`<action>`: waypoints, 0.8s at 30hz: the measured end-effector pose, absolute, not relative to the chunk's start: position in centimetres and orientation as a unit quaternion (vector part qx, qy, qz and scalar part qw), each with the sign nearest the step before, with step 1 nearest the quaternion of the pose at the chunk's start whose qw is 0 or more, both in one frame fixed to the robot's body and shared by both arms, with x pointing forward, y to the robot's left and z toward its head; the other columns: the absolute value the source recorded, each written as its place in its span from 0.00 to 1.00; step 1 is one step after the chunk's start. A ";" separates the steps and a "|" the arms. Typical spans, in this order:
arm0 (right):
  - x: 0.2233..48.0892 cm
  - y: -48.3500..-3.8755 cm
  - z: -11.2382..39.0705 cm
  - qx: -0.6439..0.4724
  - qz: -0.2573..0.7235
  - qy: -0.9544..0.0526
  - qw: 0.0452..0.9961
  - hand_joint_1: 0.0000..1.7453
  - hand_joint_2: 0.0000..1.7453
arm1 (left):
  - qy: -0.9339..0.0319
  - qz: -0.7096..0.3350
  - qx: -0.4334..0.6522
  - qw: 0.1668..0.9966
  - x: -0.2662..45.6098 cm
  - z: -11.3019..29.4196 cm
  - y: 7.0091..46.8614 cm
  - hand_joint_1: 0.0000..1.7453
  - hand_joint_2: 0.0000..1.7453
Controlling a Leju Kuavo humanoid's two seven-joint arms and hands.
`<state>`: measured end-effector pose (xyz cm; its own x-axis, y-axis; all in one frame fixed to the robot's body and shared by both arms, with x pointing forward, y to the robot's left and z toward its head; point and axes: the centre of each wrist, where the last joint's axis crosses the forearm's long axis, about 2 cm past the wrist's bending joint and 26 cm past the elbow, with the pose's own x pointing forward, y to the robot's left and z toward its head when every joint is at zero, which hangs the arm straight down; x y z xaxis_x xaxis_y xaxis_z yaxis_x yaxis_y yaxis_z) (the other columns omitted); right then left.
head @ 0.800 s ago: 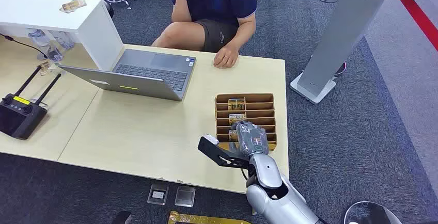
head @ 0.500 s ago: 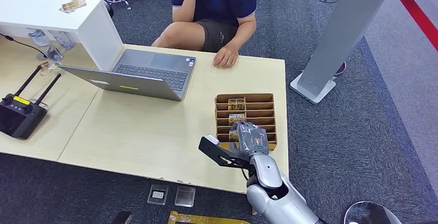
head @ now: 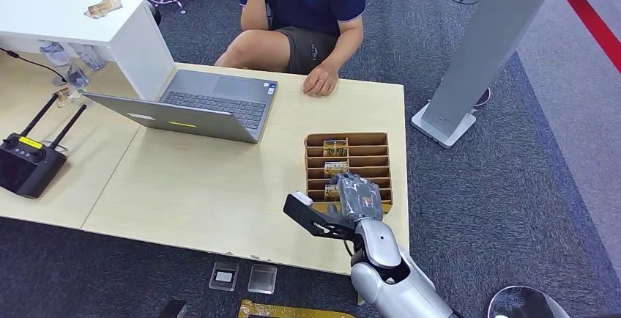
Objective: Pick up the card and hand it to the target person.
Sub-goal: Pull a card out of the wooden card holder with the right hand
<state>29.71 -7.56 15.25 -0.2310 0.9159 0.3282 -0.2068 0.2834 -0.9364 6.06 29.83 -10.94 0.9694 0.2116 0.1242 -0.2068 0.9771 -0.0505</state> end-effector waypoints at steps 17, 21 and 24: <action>29.5 -7.7 14.9 -0.300 0.518 -0.586 0.546 0.73 1.00 | -0.064 0.104 -0.018 0.992 6.0 -10.9 29.8 0.00 0.00; 29.6 -7.8 14.9 -0.300 0.515 -0.588 0.546 0.83 1.00 | -0.064 0.104 -0.018 0.992 6.0 -10.9 29.8 0.00 0.00; 29.6 -7.8 14.9 -0.301 0.514 -0.588 0.546 0.89 1.00 | -0.064 0.104 -0.018 0.992 6.0 -10.9 29.8 0.00 0.00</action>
